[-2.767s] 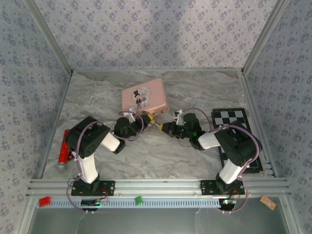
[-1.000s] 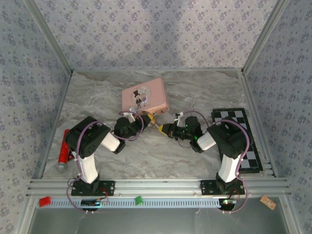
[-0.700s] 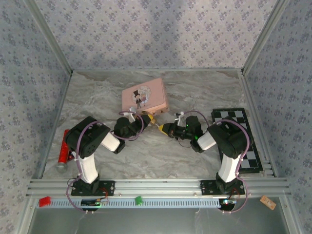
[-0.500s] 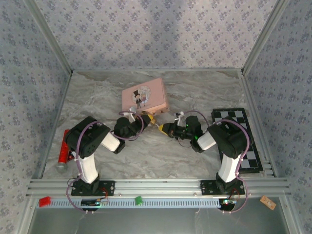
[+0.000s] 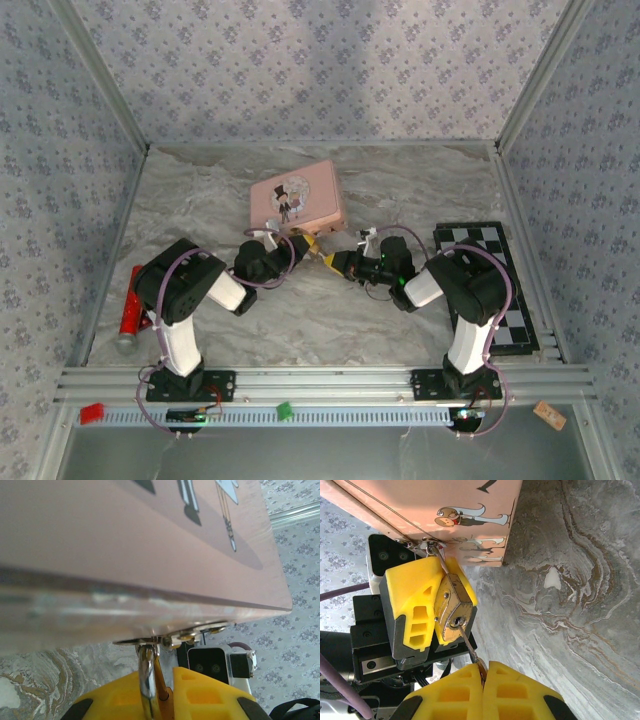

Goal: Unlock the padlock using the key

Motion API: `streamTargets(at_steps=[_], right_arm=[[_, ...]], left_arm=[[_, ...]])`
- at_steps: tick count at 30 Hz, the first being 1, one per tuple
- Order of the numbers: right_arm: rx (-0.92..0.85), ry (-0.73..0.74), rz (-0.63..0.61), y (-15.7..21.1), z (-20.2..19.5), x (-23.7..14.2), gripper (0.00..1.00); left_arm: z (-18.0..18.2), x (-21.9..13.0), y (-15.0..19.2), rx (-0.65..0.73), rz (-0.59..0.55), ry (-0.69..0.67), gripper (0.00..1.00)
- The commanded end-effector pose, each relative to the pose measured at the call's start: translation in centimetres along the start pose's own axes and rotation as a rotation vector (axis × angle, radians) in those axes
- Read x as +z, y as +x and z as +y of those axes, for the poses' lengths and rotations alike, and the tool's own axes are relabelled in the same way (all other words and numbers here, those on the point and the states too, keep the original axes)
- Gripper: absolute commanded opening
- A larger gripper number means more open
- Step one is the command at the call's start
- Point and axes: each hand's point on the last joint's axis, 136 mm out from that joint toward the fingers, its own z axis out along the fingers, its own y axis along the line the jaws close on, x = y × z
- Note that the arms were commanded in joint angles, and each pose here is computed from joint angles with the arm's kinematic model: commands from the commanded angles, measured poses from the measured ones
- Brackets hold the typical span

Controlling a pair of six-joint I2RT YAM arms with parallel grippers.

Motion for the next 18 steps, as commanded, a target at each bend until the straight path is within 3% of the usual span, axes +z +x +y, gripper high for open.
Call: streamTargets(at_steps=[1,18], right_arm=[[-0.009,-0.026,-0.003,-0.44,0.77,0.26,0.00],[0.002,-0.017,-0.007,-0.52,0.31,0.34,0.00]], left_arm=[[4.17,-0.93,4.54,-0.210,0.171,-0.155,0.12],[3.74,-0.83,4.97,-0.204,0.178,-0.149,0.12]])
